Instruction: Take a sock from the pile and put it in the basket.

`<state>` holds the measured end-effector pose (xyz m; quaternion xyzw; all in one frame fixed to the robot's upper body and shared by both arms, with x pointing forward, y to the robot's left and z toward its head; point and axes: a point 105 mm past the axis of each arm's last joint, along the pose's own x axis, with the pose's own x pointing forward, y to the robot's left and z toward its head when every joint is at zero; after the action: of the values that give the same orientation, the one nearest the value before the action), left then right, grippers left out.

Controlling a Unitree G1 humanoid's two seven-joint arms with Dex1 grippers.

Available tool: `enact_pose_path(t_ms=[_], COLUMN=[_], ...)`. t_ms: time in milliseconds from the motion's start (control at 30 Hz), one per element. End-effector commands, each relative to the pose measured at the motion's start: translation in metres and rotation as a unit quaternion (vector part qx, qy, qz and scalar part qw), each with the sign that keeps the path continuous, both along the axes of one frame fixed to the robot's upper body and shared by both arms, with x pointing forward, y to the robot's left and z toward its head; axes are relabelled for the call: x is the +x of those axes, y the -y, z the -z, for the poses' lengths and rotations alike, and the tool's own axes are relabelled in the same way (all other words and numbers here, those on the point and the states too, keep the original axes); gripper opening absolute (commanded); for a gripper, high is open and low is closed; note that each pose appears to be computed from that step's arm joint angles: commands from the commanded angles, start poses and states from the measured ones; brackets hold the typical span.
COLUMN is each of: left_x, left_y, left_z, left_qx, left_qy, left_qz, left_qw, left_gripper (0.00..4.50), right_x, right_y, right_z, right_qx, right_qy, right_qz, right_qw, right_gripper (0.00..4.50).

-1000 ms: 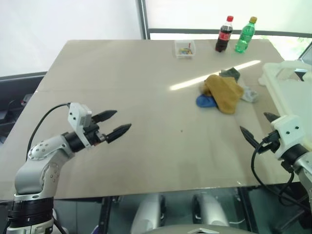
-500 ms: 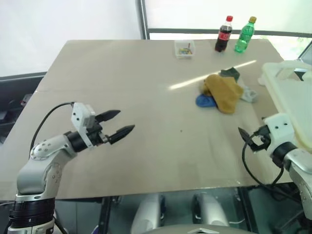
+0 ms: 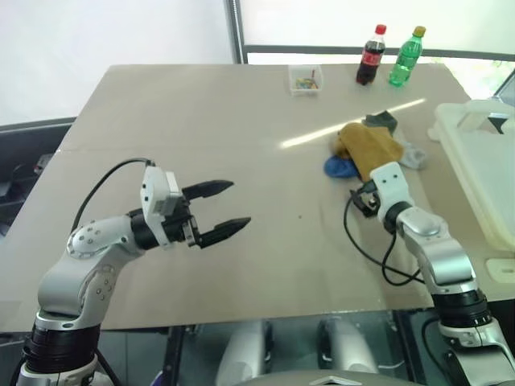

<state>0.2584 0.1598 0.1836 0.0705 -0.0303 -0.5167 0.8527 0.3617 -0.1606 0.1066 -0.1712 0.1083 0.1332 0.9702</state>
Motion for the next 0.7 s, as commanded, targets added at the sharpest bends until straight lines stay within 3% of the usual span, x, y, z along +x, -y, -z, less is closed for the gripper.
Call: enact_pose_path(t_ms=[33, 167, 433, 700], left_x=[-0.007, -0.007, -0.006, -0.007], left_y=[0.013, 0.016, 0.014, 0.011], left_z=[-0.009, -0.01, -0.015, -0.014], left_qx=[-0.005, -0.009, -0.014, -0.01], left_qy=[0.027, 0.029, 0.039, 0.043], left_qz=[0.019, 0.017, 0.003, -0.01], left_qw=[0.999, 0.999, 0.999, 0.999], left_gripper=[4.5, 4.5, 4.5, 4.5], right_x=[0.01, 0.017, 0.022, 0.023], right_y=[0.002, 0.004, 0.003, -0.008], right_z=[-0.018, -0.017, -0.003, -0.005], right_qx=[-0.003, -0.009, 0.005, 0.036], right_qy=[0.038, 0.043, 0.024, 0.019], right_qz=[0.012, 0.017, 0.017, 0.0], right_qw=[0.999, 0.999, 1.0, 0.999], right_gripper=[3.71, 3.71, 0.01, 0.01])
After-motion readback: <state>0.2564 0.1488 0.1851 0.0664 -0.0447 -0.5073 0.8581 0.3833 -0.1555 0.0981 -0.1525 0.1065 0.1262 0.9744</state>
